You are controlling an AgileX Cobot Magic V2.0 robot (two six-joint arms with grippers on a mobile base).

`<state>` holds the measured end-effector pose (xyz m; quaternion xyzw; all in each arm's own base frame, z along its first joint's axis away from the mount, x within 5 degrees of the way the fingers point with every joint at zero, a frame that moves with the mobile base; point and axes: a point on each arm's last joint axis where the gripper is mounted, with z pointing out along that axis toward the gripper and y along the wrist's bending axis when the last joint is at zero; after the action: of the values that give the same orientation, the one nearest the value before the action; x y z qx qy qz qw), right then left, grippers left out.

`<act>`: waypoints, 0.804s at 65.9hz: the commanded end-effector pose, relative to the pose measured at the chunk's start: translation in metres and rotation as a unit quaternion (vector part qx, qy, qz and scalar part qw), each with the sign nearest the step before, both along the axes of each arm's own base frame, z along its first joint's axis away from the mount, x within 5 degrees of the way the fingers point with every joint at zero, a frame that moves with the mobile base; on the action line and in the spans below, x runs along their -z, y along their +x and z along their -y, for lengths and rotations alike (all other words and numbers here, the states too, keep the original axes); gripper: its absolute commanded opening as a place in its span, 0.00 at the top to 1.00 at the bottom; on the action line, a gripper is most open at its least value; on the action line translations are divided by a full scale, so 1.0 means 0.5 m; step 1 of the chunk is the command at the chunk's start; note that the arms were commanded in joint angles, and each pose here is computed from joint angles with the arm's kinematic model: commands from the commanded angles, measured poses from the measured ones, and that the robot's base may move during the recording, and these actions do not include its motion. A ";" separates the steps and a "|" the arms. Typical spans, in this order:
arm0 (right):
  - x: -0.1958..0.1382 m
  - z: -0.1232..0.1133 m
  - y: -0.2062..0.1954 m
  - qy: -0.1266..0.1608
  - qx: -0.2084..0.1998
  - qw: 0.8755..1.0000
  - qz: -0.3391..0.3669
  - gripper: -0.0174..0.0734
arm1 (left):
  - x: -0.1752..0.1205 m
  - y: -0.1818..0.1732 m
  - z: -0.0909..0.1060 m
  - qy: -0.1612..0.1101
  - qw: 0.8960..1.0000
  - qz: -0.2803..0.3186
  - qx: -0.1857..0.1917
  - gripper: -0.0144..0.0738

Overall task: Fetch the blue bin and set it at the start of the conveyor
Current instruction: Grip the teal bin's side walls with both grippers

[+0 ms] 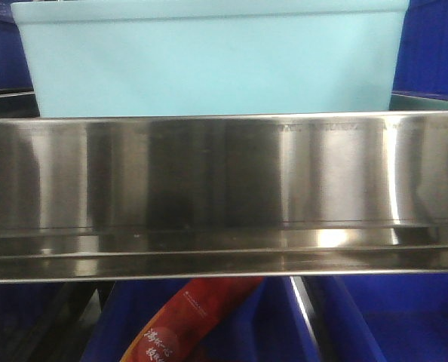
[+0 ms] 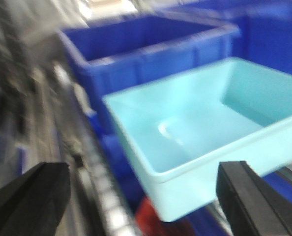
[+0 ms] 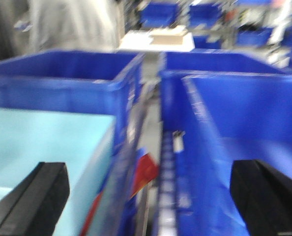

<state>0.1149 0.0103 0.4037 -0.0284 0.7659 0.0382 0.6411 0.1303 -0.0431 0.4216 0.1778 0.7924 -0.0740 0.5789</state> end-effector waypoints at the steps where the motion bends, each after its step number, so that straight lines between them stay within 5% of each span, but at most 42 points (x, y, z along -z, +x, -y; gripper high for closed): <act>1: -0.025 -0.017 0.040 -0.014 -0.029 0.999 -0.037 0.18 | -0.018 0.051 0.028 -0.017 0.999 -0.044 0.015 0.26; 10: -0.055 -0.040 0.116 -0.023 -0.051 0.991 -0.118 0.18 | -0.034 0.138 0.069 -0.042 0.992 -0.116 0.036 0.26; 17: -0.074 -0.052 0.182 -0.017 -0.051 0.981 -0.188 0.18 | -0.036 0.204 0.089 -0.059 0.984 -0.168 0.016 0.26; 36: -0.073 -0.081 0.360 -0.017 -0.047 0.944 -0.325 0.18 | 0.019 0.359 0.108 -0.003 0.954 -0.289 -0.075 0.26; 53: -0.002 -0.107 0.476 -0.002 -0.058 0.926 -0.372 0.18 | 0.098 0.437 0.125 0.033 0.934 -0.343 -0.092 0.26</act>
<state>0.3405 0.0605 0.4148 -0.0605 0.9431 0.0740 0.3186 0.3423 -0.1019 0.3786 0.0891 0.9552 -0.0529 0.2773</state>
